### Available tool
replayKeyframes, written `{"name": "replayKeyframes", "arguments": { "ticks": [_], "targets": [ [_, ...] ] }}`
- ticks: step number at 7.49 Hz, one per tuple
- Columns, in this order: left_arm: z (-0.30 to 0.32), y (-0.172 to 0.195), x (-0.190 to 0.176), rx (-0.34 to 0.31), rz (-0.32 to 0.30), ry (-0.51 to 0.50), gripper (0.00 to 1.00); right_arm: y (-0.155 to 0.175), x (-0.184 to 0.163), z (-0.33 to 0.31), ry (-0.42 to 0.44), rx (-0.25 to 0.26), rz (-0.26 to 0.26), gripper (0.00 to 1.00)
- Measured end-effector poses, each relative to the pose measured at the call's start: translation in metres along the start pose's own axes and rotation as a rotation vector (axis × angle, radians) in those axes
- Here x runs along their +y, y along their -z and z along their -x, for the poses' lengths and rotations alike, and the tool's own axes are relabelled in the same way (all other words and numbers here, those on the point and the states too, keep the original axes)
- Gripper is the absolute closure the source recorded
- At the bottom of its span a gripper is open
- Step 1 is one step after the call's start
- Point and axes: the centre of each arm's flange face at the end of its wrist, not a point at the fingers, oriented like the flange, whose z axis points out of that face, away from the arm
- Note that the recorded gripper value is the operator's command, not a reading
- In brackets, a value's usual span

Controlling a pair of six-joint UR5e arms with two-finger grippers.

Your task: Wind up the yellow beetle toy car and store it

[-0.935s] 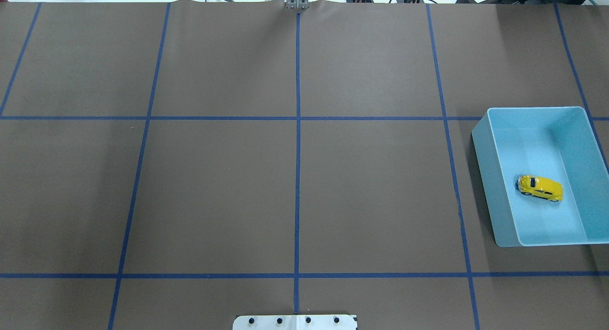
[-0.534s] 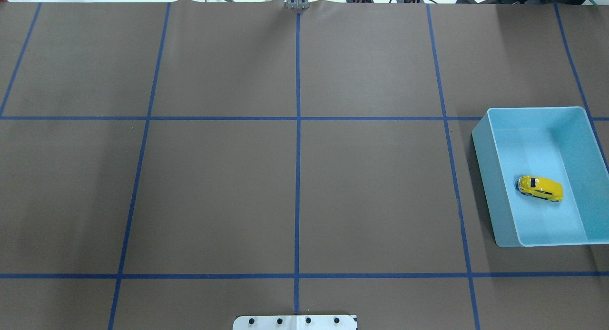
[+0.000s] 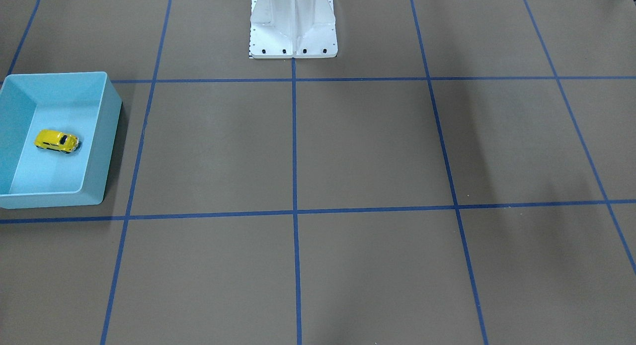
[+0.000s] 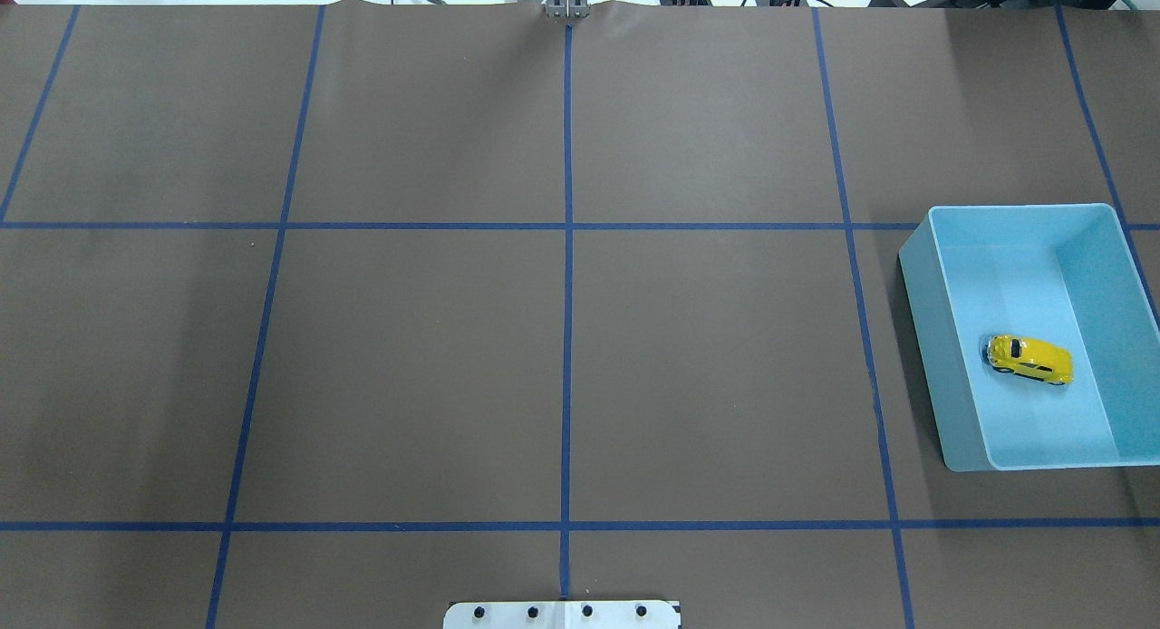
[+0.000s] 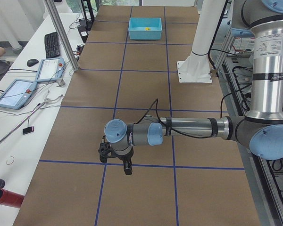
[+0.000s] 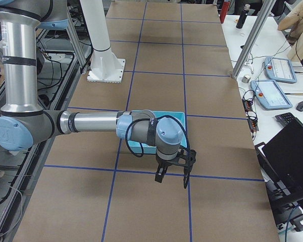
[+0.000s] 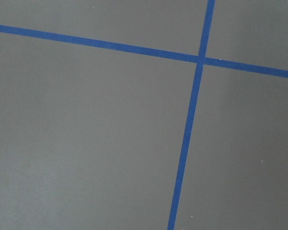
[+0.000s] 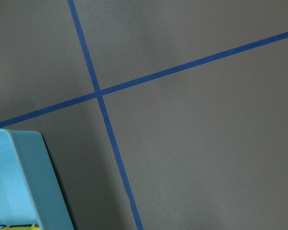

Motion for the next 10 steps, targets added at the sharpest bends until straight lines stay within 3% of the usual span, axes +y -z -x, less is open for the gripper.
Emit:
{"name": "replayKeyframes", "arguments": {
  "ticks": [3,5,7,10],
  "targets": [
    [0.004,-0.004,-0.002,0.001,-0.009,-0.008,0.0,-0.018,-0.008,-0.015,0.002,0.001,0.002,0.0],
    [0.005,-0.005,-0.002,0.002,-0.01,-0.009,0.0,-0.041,-0.019,-0.036,0.052,0.01,-0.051,0.0],
    [0.005,-0.005,-0.002,0.002,-0.01,-0.009,0.0,-0.039,-0.026,-0.034,0.112,0.017,-0.129,0.0],
    [0.005,-0.005,-0.002,0.002,-0.01,-0.008,0.0,-0.029,-0.028,-0.013,0.151,-0.015,-0.152,0.0]
  ]
}}
